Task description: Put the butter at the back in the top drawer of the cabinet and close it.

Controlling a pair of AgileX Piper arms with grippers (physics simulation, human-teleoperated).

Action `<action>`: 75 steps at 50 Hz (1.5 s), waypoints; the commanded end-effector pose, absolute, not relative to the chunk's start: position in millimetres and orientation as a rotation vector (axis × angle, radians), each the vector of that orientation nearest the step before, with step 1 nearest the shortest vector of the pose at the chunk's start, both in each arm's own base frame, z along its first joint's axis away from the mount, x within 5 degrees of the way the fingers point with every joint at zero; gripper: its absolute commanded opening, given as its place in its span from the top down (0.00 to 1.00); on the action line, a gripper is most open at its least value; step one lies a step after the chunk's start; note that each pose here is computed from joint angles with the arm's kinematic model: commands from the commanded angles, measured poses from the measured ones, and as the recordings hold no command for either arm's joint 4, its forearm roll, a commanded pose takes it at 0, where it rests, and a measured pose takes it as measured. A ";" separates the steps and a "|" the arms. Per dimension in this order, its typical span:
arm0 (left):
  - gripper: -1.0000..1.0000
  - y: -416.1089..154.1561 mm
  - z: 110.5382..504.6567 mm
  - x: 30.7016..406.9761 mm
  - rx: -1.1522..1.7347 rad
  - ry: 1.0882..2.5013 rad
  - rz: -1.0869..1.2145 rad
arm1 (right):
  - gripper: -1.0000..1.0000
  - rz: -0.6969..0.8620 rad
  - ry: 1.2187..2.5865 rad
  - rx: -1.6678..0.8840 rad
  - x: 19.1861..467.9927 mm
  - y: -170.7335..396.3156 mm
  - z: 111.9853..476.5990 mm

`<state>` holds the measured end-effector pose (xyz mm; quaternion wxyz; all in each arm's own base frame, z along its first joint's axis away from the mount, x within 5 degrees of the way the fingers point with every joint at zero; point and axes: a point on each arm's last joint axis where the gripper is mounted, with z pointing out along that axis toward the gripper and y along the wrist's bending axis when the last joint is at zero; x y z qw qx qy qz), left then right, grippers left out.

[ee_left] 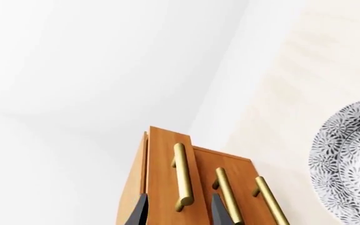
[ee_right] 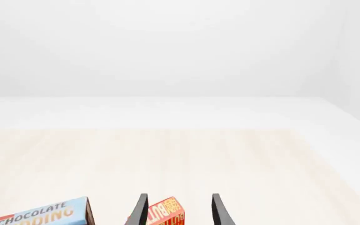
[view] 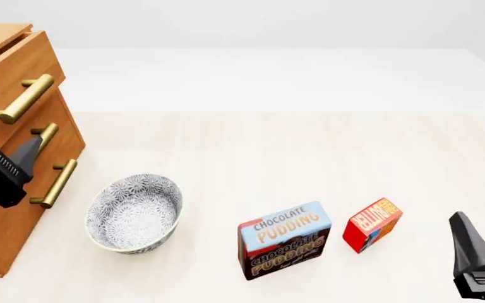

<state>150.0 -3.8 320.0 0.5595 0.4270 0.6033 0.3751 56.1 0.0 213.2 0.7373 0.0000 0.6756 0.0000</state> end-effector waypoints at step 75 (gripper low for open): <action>0.00 13.1 295.6 177.3 0.961 1.509 0.944 | 0.00 0.000 1.484 0.000 56.1 0.0 213.2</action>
